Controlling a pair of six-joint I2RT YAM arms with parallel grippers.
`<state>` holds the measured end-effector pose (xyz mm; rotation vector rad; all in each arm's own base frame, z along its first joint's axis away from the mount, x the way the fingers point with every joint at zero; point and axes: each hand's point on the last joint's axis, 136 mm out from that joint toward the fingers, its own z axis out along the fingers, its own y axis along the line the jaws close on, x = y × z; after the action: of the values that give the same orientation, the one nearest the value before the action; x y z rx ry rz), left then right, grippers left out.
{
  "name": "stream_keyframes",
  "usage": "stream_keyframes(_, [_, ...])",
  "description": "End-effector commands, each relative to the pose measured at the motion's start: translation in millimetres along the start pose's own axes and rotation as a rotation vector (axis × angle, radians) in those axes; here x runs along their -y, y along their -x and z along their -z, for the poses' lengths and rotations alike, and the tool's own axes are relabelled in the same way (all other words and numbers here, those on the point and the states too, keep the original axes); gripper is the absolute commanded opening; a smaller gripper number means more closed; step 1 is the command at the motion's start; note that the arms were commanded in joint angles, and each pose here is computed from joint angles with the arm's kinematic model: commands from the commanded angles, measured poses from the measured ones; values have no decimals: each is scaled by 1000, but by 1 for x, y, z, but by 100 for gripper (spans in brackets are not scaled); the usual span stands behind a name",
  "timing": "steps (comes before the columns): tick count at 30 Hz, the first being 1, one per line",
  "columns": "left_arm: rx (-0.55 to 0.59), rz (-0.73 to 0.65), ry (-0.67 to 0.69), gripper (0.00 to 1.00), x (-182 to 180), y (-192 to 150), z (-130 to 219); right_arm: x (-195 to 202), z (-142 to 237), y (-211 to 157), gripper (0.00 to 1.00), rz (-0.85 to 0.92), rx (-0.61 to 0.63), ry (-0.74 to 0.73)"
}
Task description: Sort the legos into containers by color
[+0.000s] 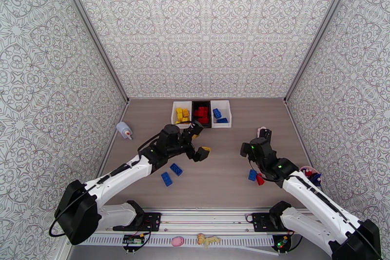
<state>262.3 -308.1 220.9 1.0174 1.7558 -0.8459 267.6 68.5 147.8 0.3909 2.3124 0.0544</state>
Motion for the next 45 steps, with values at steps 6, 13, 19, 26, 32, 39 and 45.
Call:
stream_keyframes(6, [51,-211,-251,100,61,-7,-2,7,-7,-74,96,-72,-346,-33])
stream_keyframes(13, [50,-219,-256,100,64,-13,-1,8,-14,-102,93,-72,-461,-43])
stream_keyframes(19, [38,-218,-252,100,64,-18,-1,6,-23,-110,92,-42,-509,-67])
stream_keyframes(26, [34,-222,-243,100,63,-21,0,8,-28,-115,87,-38,-524,-92])
stream_keyframes(32, [29,-228,-243,100,64,-20,1,13,-33,-118,86,-8,-530,-124])
stream_keyframes(39, [28,-234,-247,100,65,-19,4,18,-38,-119,85,-7,-529,-168])
stream_keyframes(45, [24,-226,-246,100,66,-19,5,12,-45,-122,82,-4,-548,-157])
